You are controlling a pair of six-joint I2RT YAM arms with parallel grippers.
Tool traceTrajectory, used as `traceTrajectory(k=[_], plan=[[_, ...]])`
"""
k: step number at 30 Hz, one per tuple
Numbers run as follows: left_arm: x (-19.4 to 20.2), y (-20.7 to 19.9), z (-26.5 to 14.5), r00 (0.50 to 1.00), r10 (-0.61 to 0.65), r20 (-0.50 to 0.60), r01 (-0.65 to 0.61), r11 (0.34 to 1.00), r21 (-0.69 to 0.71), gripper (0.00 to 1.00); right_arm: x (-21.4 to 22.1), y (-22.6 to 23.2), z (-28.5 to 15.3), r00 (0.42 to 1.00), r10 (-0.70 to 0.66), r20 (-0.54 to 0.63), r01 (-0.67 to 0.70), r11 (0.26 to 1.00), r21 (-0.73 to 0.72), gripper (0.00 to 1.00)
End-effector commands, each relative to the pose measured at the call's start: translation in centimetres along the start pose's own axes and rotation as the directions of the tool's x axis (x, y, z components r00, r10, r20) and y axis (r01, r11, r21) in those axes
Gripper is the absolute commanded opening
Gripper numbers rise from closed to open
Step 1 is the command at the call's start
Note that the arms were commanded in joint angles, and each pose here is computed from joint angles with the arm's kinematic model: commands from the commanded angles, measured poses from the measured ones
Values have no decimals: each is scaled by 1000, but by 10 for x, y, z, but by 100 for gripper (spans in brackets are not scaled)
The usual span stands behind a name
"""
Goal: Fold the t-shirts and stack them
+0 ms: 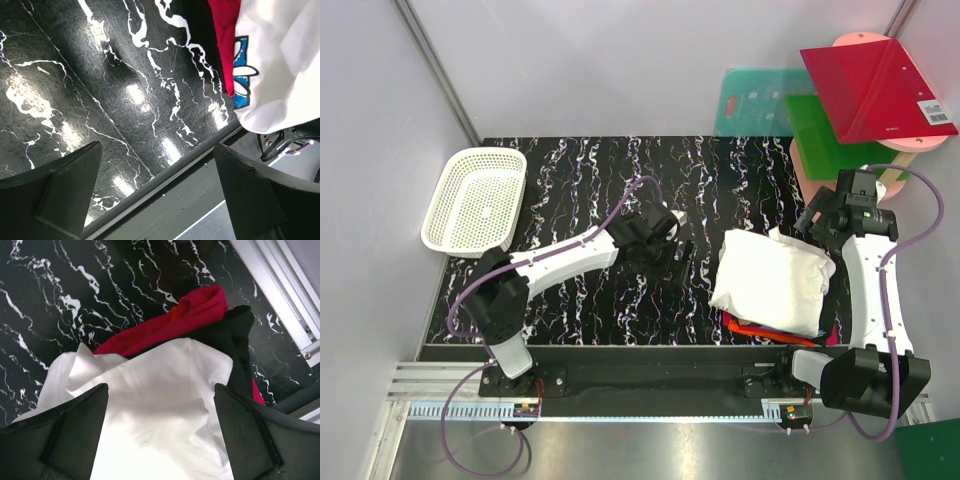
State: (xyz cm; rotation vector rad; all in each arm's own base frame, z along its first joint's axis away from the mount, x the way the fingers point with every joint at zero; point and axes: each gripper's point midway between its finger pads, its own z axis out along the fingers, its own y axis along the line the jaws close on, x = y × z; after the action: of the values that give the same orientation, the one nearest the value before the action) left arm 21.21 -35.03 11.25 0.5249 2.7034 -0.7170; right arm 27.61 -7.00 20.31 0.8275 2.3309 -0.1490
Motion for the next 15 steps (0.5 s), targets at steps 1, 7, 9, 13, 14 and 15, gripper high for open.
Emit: traceTrajectory(k=[1,7,9,13,14,15], plan=[[-20,-7,-3,999,11,44,-13,999,39,99,-2,9,-7,999,-37,6,37,997,-71,93],[-24,-10,5,1000,2,23,-3,998,56,99,22,-3,-6,995,-5,-101,0,999,-46,93],[-25,-12,8,1000,3,17,-4,998,60,99,25,-15,-3,992,32,-120,-36,999,-29,93],[-29,-13,9,1000,7,24,-8,998,58,99,21,-29,-2,985,134,-105,-135,991,-4,92],[-32,-11,8,999,9,39,-10,999,44,99,20,-26,-3,982,158,-108,-162,986,-27,93],[-38,-13,1,997,9,71,-12,999,45,99,18,-26,-5,981,166,-99,-171,984,-42,92]])
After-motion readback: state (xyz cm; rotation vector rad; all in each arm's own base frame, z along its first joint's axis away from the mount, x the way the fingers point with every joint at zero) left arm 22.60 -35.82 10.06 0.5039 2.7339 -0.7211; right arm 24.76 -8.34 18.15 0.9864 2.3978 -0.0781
